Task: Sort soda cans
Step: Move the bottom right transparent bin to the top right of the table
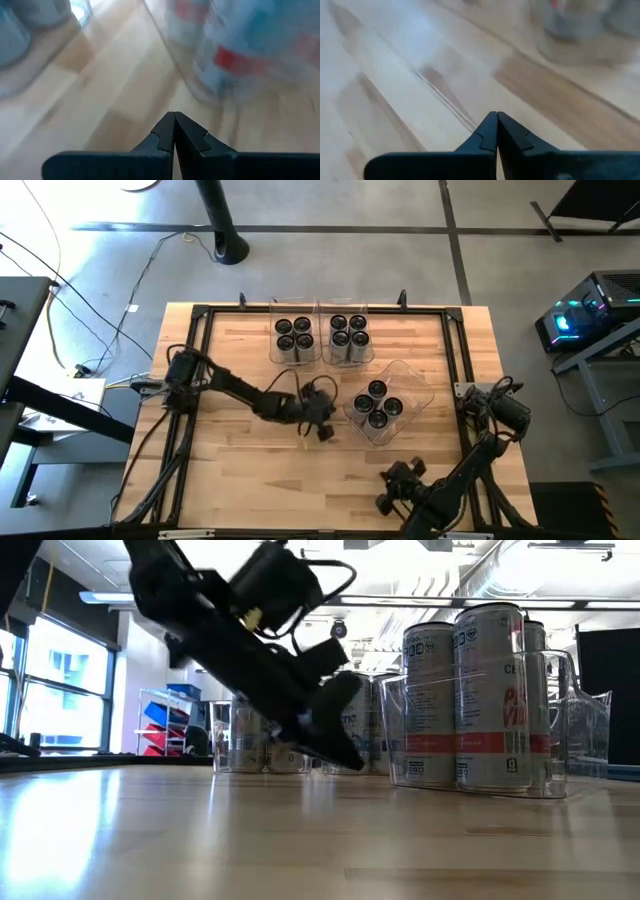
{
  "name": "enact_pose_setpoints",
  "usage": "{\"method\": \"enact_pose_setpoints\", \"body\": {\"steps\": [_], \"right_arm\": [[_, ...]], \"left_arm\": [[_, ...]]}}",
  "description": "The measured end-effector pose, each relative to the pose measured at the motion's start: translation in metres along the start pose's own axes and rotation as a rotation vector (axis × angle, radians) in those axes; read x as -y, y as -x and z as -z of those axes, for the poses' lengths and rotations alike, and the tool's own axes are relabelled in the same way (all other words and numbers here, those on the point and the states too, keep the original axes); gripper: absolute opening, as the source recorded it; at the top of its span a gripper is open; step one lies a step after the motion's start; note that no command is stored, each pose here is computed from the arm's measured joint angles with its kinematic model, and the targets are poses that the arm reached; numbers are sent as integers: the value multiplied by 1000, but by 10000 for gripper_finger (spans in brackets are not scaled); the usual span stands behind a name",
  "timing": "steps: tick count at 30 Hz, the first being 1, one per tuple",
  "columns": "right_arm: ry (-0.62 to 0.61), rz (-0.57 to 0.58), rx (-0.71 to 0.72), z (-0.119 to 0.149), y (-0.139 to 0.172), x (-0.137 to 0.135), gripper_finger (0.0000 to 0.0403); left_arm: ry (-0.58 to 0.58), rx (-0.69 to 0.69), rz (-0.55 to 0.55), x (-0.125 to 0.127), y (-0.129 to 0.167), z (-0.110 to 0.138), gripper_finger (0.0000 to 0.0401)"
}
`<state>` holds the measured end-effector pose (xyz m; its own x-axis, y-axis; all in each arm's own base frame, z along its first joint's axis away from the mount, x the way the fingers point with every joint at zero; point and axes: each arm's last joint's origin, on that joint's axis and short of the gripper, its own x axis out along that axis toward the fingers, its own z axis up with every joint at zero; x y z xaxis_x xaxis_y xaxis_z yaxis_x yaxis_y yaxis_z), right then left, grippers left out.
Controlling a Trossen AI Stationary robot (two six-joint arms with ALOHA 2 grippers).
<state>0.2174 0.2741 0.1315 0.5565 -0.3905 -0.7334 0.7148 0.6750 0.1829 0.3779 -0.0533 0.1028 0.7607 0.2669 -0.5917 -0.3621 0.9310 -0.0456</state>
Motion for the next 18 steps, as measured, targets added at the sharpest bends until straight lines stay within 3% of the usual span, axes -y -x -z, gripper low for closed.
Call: {"method": "enact_pose_setpoints", "body": {"steps": [4, 8, 18], "right_arm": [[-21, -22, 116, -4, -12, -4, 0], [-33, 28, 136, -10, -30, -5, 0], [-2, 133, 73, -19, -42, 2, 0]], "left_arm": [[3, 81, 9, -5, -11, -4, 0], [-76, 156, 47, -4, -19, -4, 0], [-168, 237, 184, 34, -27, -2, 0]]}}
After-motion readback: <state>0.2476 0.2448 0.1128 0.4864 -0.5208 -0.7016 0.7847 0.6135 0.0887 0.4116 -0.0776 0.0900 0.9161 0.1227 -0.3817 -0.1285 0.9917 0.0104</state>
